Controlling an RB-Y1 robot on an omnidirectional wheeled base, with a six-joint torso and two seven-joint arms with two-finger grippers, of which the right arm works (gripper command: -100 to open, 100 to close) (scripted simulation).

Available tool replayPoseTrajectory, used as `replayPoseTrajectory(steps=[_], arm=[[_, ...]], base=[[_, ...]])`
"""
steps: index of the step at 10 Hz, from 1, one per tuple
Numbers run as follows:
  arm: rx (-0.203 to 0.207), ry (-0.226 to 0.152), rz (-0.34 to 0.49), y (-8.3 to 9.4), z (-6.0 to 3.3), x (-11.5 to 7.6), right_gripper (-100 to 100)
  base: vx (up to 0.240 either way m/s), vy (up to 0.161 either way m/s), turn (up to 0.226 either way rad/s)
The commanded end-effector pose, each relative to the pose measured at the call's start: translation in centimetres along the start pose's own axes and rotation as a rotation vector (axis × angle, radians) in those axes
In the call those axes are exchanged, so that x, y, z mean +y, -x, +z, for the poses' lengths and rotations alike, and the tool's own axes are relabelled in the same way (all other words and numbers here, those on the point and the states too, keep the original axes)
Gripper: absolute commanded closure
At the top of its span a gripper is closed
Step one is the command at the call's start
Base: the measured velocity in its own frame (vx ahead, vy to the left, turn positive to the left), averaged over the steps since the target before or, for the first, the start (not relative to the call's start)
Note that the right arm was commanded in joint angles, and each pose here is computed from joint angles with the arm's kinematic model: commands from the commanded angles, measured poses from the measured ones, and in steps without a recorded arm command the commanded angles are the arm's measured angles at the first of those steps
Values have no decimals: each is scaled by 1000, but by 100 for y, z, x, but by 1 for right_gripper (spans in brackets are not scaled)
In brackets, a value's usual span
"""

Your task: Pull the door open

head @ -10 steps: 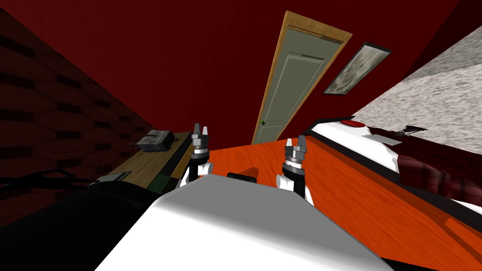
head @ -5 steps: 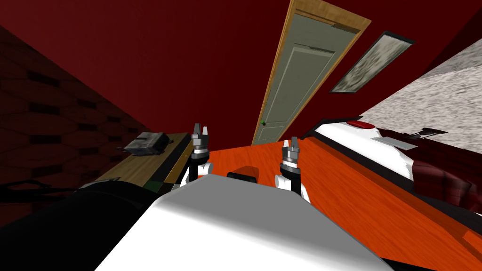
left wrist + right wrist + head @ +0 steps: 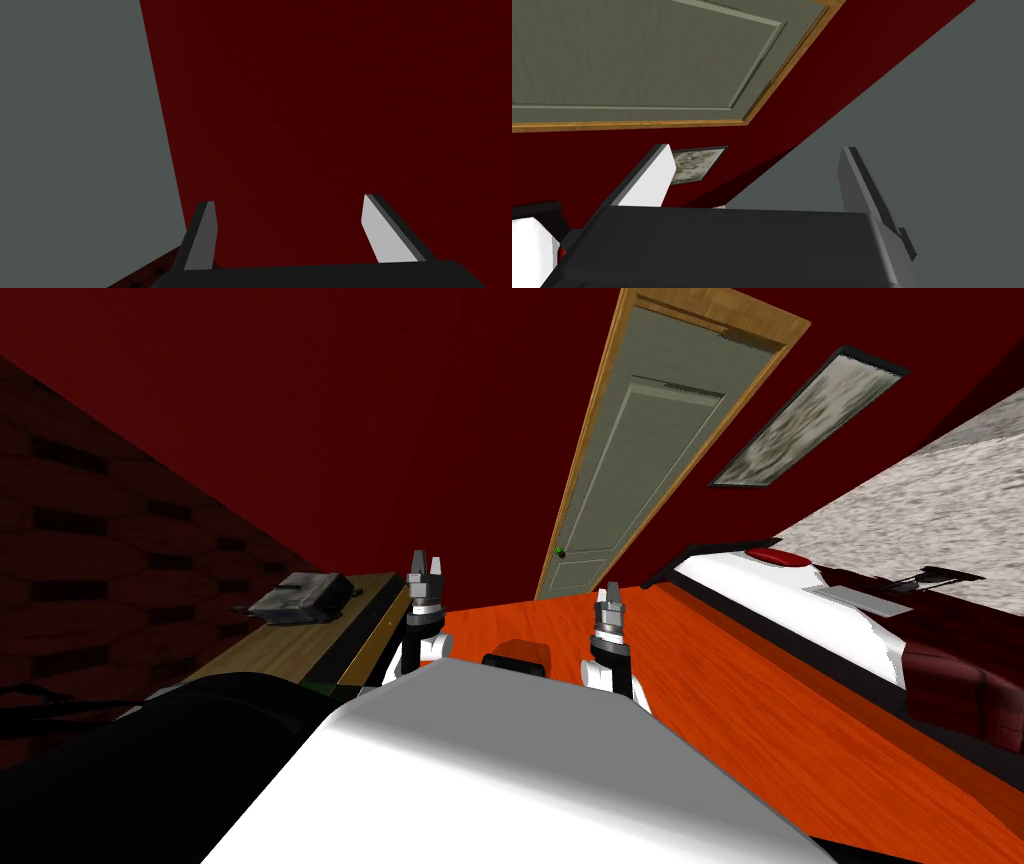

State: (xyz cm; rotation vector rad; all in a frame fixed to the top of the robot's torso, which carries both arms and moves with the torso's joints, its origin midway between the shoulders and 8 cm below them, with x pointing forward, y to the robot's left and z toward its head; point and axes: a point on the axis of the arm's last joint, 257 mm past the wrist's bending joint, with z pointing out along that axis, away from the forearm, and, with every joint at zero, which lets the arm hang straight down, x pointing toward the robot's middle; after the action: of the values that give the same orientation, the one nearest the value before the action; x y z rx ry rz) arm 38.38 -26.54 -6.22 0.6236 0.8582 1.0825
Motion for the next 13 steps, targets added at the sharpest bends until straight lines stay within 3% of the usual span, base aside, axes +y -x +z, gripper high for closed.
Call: replayPoseTrajectory(steps=[1, 13], arm=[[11, -10, -29, -42, -21, -70, -100], [107, -87, -256, -416, -238, -652, -100]], base=[[93, -25, 25], [98, -38, 31]])
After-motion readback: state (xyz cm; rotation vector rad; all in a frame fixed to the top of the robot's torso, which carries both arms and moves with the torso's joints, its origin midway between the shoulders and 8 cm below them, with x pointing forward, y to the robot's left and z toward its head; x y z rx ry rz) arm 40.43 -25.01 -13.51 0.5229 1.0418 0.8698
